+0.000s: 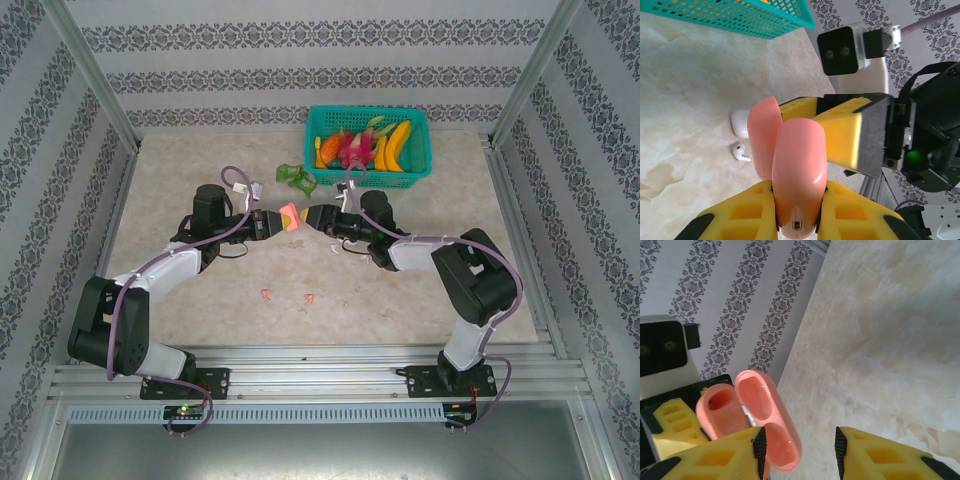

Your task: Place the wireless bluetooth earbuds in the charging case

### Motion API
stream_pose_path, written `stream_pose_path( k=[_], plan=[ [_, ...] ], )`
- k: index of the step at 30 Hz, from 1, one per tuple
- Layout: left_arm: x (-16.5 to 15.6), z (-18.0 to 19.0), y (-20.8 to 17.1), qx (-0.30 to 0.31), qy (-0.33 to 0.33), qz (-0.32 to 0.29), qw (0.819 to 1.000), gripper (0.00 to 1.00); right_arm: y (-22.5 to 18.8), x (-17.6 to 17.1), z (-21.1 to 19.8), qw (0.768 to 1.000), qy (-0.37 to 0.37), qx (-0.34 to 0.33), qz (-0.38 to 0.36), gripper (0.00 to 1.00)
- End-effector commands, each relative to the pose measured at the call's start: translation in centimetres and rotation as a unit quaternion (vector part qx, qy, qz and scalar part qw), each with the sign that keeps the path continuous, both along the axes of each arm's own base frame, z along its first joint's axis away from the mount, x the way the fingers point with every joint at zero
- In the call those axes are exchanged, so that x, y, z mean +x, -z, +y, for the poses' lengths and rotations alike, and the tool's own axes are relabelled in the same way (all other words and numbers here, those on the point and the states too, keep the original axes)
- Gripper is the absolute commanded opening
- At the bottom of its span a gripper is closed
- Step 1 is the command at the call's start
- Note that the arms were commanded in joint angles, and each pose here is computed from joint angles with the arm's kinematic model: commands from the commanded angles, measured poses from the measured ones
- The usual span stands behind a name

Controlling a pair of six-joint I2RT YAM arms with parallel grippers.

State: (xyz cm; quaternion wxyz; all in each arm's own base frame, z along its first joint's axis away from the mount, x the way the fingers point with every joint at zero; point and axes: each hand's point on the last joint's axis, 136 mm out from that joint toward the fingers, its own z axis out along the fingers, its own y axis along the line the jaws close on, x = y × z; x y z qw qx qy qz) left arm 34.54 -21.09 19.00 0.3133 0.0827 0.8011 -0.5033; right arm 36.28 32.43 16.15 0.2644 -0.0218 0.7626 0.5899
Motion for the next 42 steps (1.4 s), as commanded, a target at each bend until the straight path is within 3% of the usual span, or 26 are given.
stream_pose_path(
  k=[1,18,32,35,38,42],
  plan=[
    [-0.3,-0.4,-2.1,-0.014,0.009,-0.039,0.999,0.00,-0.8,0.0,0.5,0.999,-0.008,0.033,-0.008,0.42],
    [0.1,-0.4,-1.9,-0.012,0.004,-0.041,0.999,0.00,0.5,-1.3,2.3,0.999,-0.031,0.032,0.005,0.34],
    [0.1,-0.4,-1.8,-0.013,0.001,-0.040,0.999,0.00,-0.5,-0.8,3.0,0.998,-0.038,0.058,0.006,0.00],
    [0.1,-0.4,-1.5,-0.013,-0.001,-0.037,0.999,0.00,-0.7,-0.8,2.9,0.997,-0.038,0.060,0.005,0.00],
    [0.2,-0.3,-1.4,-0.011,-0.004,-0.035,0.999,0.06,-1.0,-0.7,2.9,0.997,-0.036,0.063,0.003,0.00],
    [0.2,-0.1,-1.2,-0.007,-0.011,-0.033,0.999,0.27,-1.0,-0.4,2.6,0.998,-0.028,0.062,0.005,0.00]
  ],
)
